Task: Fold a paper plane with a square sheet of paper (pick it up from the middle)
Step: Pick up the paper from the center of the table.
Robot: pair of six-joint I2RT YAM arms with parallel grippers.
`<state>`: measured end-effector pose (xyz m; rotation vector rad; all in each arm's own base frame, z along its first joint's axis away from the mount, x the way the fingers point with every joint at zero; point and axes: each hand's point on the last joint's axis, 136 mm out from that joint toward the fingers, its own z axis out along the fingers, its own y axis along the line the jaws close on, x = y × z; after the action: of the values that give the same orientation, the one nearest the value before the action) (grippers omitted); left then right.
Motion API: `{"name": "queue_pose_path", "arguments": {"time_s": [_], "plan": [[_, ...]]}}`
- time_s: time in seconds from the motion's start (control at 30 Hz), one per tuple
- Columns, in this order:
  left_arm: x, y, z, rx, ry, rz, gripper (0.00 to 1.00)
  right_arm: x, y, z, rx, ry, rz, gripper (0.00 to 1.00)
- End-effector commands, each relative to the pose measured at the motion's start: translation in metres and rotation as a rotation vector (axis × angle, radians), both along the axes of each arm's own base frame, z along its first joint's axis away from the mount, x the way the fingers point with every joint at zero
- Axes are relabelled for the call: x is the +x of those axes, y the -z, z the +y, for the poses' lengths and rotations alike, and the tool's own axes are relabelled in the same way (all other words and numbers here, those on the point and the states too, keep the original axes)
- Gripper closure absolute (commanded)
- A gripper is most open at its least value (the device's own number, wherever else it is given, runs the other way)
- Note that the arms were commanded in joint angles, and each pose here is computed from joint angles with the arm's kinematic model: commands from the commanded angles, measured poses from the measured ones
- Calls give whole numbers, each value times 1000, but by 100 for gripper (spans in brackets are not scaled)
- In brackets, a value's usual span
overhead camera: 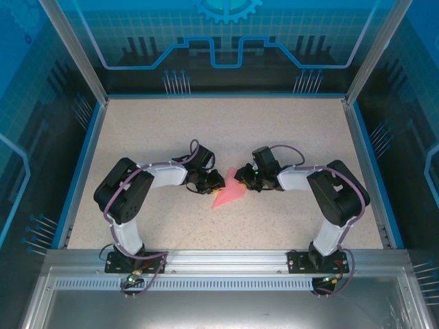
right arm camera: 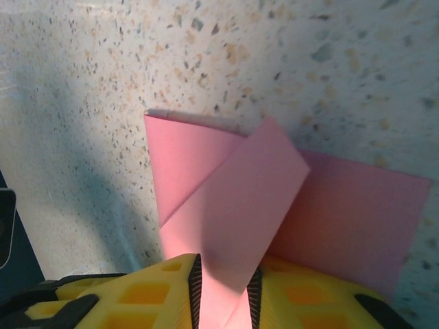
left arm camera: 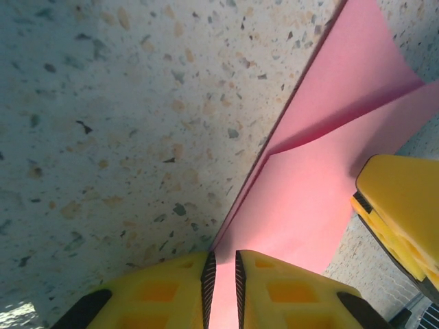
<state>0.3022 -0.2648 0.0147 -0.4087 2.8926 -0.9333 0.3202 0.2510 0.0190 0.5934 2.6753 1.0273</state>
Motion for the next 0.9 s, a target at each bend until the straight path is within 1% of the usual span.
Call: {"name": "queue_pose_path", "arguments": {"time_s": [0.0,0.07,0.13,0.2,0.27,0.37,0.43,0.53,0.63,0.7,0.77,0.87], "plan": [[-11,13,16,48,-27,60,79,-4,-2,17,31,-65,-22,75],[-9,7,15,33,-27,51,78,-5,-2,19,37,-77,-29,77],[-6,-3,13,7,-25,34,75,-6,-2,20,37,-83,-34,79],[-1,-15,11,-19,-21,12,69,-5,-3,19,37,-82,-40,81],[3,-28,9,-41,-15,-17,63,-4,-4,19,36,-80,-47,85],[9,-44,14,-58,-16,-54,48,0,-7,19,41,-74,-63,92],[12,-51,21,-71,-27,-69,38,3,-11,17,51,-71,-82,95],[16,-62,33,-120,-34,-101,23,16,-32,18,109,-77,-158,97],[17,-78,37,-210,-6,-140,13,24,-61,19,202,-114,-239,98],[15,-90,35,-269,28,-157,2,27,-82,20,270,-145,-286,98],[12,-100,32,-314,52,-168,1,28,-103,21,339,-180,-325,98],[7,-116,25,-425,73,-170,1,30,-130,19,412,-220,-362,98]]}}
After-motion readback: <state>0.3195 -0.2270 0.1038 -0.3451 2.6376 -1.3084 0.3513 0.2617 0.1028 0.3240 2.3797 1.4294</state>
